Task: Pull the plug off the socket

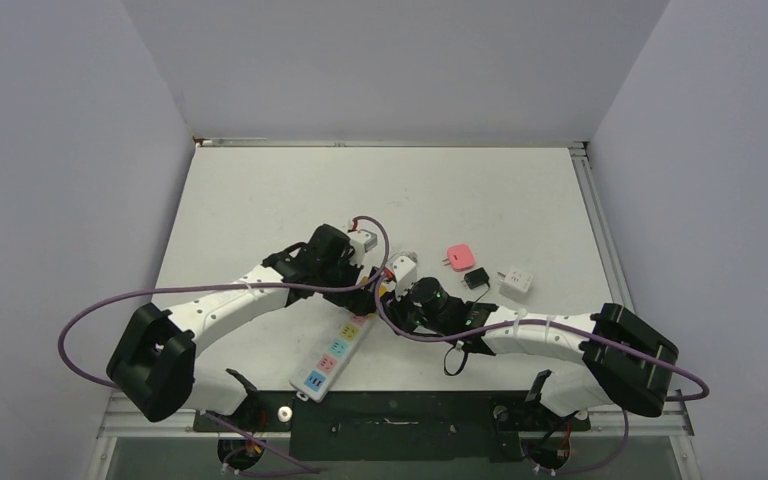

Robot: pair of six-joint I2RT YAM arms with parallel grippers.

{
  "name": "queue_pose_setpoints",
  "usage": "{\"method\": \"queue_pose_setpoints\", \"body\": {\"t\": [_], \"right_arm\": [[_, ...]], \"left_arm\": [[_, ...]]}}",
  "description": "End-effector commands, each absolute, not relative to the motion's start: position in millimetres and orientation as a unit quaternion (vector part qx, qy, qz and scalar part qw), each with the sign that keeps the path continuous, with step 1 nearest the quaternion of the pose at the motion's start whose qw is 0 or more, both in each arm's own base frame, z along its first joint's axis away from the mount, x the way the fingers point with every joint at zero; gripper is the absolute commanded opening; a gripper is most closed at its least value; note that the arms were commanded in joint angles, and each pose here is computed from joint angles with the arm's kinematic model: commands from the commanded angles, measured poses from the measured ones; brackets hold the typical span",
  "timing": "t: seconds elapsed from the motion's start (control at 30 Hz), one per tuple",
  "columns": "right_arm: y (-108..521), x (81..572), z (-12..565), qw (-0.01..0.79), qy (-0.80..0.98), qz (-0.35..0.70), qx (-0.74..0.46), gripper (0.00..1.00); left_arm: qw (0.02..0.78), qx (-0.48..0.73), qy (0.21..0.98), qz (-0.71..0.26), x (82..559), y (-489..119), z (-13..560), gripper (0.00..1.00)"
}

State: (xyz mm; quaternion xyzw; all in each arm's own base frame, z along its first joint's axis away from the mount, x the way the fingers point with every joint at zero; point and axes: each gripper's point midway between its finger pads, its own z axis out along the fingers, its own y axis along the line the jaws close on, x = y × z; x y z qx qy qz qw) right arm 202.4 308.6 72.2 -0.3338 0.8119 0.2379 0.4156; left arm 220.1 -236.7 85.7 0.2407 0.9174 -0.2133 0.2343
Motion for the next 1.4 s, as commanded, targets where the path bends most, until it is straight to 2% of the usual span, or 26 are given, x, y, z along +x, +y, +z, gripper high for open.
{"method": "queue_pose_setpoints", "body": {"t": [0.0, 0.1, 0.33, 0.67, 0.8, 0.93, 1.23, 1.3, 1.37], "right_arm": [[314.5, 210.2, 88.9, 0.449, 0.8, 0.243, -0.316, 0.05], [315.1, 208.6, 87.8, 0.448, 0.8, 0.243, -0.318, 0.05], [318.5, 207.1, 87.1, 0.446, 0.798, 0.247, -0.32, 0.05], [322.3, 205.9, 84.3, 0.442, 0.799, 0.25, -0.323, 0.05], [321.6, 206.1, 85.6, 0.445, 0.799, 0.249, -0.32, 0.05], [318.3, 207.8, 92.2, 0.458, 0.795, 0.252, -0.307, 0.05], [310.0, 213.2, 95.2, 0.445, 0.791, 0.316, -0.276, 0.05], [304.5, 216.1, 95.0, 0.445, 0.791, 0.322, -0.269, 0.05], [301.6, 218.1, 95.3, 0.45, 0.792, 0.311, -0.271, 0.05]], "left_arm": [[0.273, 0.245, 0.904, -0.221, 238.2, -249.2, 106.3, 0.91], [0.28, 0.243, 0.9, -0.228, 240.9, -252.9, 109.1, 0.85], [0.268, 0.245, 0.899, -0.246, 238.5, -260.9, 105.6, 0.84], [0.256, 0.247, 0.903, -0.241, 239.3, -262.2, 97.9, 0.62], [0.254, 0.249, 0.906, -0.229, 241.4, -258.9, 94.0, 0.49], [0.254, 0.248, 0.91, -0.213, 242.9, -255.0, 90.6, 0.46], [0.247, 0.262, 0.915, -0.184, 238.7, -252.1, 81.3, 0.05], [0.248, 0.266, 0.915, -0.177, 237.9, -251.6, 79.9, 0.0], [0.249, 0.266, 0.915, -0.174, 238.2, -251.3, 79.5, 0.0]]}}
